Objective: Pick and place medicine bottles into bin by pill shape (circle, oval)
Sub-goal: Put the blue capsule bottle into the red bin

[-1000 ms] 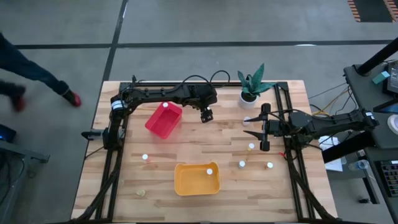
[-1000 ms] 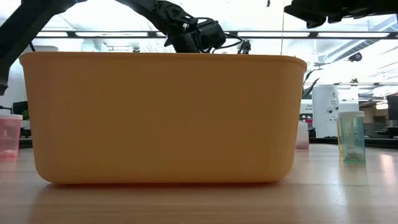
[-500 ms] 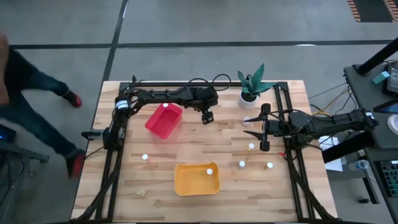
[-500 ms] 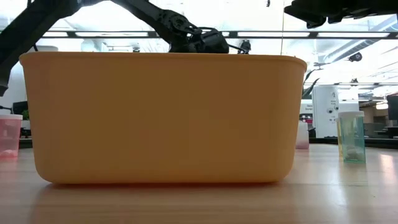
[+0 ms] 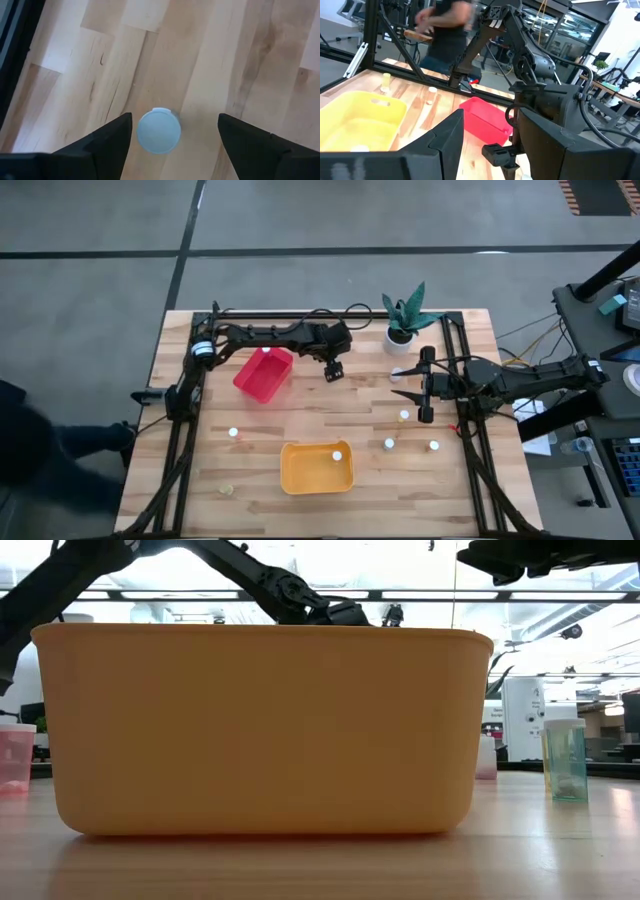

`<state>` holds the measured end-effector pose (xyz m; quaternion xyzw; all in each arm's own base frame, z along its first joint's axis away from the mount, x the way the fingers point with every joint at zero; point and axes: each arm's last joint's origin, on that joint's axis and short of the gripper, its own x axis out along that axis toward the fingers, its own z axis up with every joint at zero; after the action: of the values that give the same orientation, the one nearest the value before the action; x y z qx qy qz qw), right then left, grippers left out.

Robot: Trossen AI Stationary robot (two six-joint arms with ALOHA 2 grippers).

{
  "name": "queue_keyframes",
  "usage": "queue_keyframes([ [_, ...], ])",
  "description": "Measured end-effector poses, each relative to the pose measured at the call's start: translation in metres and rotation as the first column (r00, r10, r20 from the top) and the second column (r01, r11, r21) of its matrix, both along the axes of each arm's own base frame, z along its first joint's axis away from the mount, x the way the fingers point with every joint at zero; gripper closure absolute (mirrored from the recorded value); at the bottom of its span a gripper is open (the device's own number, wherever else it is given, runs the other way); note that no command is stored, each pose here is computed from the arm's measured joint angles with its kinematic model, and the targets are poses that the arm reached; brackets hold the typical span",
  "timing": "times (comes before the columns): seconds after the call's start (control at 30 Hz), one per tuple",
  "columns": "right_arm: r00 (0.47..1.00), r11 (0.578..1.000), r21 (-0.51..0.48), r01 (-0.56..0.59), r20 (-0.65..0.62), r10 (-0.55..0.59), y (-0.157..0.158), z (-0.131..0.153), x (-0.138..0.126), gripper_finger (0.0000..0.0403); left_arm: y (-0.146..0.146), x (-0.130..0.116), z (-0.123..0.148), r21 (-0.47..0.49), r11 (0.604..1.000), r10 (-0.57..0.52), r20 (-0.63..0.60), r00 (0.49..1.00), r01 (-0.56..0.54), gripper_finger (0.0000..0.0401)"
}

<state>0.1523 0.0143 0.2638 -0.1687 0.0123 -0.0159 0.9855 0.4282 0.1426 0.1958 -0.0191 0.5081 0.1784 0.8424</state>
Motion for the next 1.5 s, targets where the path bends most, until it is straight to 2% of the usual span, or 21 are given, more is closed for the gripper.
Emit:
queue_keyframes([
  [0.1,1.0,1.0,0.0,0.0,0.0,0.0,0.0,0.0,0.0,0.0225,0.0,0.0,0.0,0.0,1.0,0.001,0.0,1.0,-0.001,0.0143],
  [0.4,1.0,1.0,0.0,0.0,0.0,0.0,0.0,0.0,0.0,0.0225,0.0,0.0,0.0,-0.001,1.0,0.004,0.002,1.0,-0.004,0.0241],
  [0.57,1.0,1.0,0.0,0.0,0.0,0.0,0.0,0.0,0.0,0.0225,0.0,0.0,0.001,0.003,1.0,0.006,0.001,1.0,-0.006,0.0283],
  [0.7,1.0,1.0,0.0,0.0,0.0,0.0,0.0,0.0,0.0,0.0225,0.0,0.0,0.001,0.003,1.0,0.012,0.004,1.0,-0.012,0.03],
  [0.87,1.0,1.0,-0.001,0.0,0.0,0.0,0.0,0.0,0.0,0.0225,-0.003,0.0,0.009,0.008,1.0,0.023,0.025,0.999,-0.023,0.0303],
  [1.0,1.0,1.0,-0.001,0.0,0.0,0.0,0.0,0.0,0.0,0.0225,-0.012,-0.002,0.023,0.045,0.999,0.022,0.032,0.999,-0.024,0.0304],
  [1.2,1.0,1.0,-0.001,0.0,-0.001,0.0,0.0,0.0,0.0,0.0225,-0.031,-0.011,0.062,0.069,0.998,-0.01,0.113,0.994,0.002,0.0306],
  [1.33,1.0,1.0,0.002,0.0,-0.001,0.0,0.0,0.0,0.0,0.0225,-0.044,-0.025,0.094,0.076,0.997,-0.006,0.176,0.984,-0.007,0.0306],
  [1.5,1.0,1.0,0.002,0.0,-0.001,0.0,0.0,0.0,0.0,0.0225,-0.06,-0.049,0.129,0.1,0.992,0.05,0.215,0.975,-0.073,0.0306],
])
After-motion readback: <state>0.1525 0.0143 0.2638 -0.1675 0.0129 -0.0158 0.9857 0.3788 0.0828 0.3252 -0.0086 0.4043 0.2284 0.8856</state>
